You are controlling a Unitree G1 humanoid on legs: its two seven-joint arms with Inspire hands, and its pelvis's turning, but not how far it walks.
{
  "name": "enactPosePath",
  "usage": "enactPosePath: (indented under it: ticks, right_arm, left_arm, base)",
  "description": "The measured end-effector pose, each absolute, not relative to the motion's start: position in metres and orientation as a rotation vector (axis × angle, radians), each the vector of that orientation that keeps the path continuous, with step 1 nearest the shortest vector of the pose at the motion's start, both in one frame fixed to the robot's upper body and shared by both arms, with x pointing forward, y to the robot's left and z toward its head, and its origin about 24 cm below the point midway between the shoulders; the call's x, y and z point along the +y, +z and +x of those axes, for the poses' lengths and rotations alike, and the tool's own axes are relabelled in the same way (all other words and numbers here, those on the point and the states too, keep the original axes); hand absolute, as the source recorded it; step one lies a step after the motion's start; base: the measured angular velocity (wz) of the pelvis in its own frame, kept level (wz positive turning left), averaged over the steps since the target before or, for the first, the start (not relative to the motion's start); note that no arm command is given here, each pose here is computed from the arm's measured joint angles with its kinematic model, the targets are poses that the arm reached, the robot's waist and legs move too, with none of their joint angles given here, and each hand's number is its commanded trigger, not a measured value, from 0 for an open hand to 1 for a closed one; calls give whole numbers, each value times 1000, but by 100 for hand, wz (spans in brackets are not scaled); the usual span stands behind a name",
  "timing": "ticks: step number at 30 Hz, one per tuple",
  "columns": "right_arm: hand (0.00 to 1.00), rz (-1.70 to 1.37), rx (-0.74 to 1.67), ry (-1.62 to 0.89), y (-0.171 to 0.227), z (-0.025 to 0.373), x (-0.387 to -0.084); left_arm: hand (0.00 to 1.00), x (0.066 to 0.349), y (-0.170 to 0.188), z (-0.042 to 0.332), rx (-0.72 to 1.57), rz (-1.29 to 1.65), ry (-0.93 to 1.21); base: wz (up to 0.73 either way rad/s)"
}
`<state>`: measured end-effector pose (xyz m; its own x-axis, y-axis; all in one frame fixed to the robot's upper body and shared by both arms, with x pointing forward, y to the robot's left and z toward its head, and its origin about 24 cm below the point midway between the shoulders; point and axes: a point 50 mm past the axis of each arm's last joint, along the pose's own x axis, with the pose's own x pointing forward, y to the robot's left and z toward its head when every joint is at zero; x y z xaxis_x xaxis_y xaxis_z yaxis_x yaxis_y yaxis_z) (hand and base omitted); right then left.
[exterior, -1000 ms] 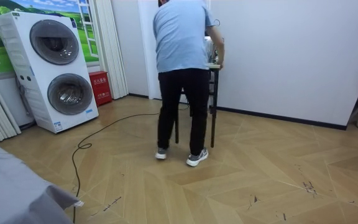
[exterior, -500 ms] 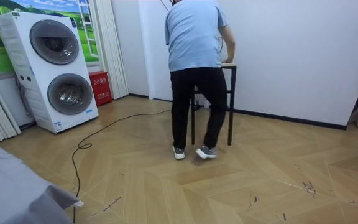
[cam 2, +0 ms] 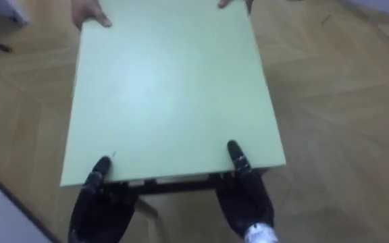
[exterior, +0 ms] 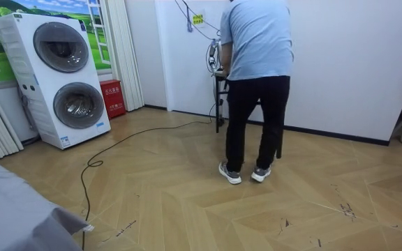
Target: Move table with human
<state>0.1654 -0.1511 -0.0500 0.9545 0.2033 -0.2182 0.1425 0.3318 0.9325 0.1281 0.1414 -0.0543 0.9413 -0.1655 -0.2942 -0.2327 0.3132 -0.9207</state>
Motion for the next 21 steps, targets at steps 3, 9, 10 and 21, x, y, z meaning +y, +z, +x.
enactPosePath:
  ticks: [3, 9, 10, 21]
  right_arm:
    - [100, 1241, 309, 32, -49, 166, -153]
    - [100, 1231, 290, 34, -46, 169, -154]
    - [100, 1231, 292, 31, -46, 169, -154]
    - [100, 1248, 311, 30, -45, 174, -146]
  left_arm:
    - [100, 139, -54, 133, 364, -1256, 35]
    - [100, 138, -52, 139, 347, -1256, 37]
    - [100, 138, -52, 140, 349, -1253, 38]
    - [100, 139, -49, 146, 331, -1242, 66]
  base:
    - [73]
    - [28]
    - [18]
    - [21]
